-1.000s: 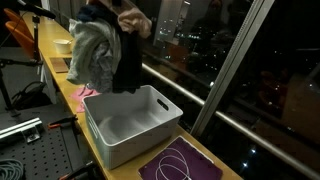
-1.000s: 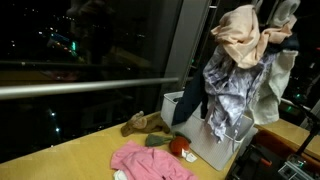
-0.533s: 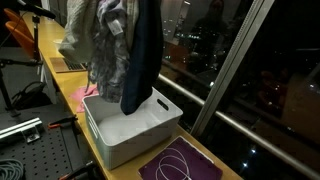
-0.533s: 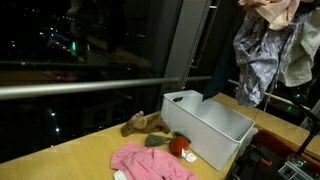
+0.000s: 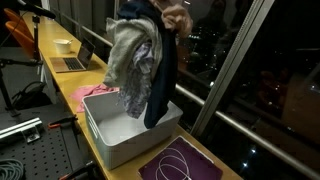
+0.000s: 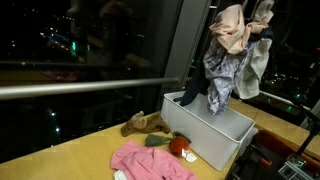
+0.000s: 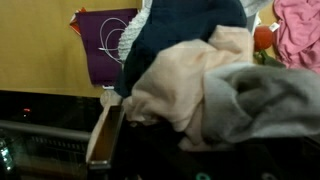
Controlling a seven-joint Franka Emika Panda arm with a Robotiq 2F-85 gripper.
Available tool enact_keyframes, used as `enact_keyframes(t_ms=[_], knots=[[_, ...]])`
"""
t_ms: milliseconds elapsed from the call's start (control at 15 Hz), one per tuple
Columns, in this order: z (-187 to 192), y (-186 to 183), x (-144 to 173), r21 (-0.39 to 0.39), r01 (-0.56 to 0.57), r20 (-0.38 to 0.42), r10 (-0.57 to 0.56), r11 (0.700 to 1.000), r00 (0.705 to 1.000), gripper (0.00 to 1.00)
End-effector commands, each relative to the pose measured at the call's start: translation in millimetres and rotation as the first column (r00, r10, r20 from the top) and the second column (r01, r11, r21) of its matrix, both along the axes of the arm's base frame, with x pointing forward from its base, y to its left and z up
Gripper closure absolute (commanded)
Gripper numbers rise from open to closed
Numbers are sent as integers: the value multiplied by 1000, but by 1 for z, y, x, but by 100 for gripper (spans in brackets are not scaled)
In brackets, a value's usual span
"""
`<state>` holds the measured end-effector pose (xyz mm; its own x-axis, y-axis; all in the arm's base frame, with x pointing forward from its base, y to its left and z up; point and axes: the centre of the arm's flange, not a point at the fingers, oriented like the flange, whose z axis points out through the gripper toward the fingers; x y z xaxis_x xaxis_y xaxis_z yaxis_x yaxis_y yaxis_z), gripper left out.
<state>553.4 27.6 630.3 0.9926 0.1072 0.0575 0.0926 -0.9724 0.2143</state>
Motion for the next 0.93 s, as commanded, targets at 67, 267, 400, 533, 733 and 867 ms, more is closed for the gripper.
enact_keyframes(t_ms=[67, 267, 400, 533, 733, 867], knots=[[-54, -6, 47, 68, -55, -27, 57, 996, 998, 100], [-81, -14, 61, 88, -59, -66, 65, 994, 996, 100], [-92, -19, 64, 92, -57, -79, 65, 994, 995, 100], [-97, -21, 65, 92, -54, -93, 62, 994, 994, 100], [-107, -20, 60, 86, -49, -105, 58, 995, 993, 67], [-114, -16, 60, 87, -53, -114, 62, 995, 992, 54]])
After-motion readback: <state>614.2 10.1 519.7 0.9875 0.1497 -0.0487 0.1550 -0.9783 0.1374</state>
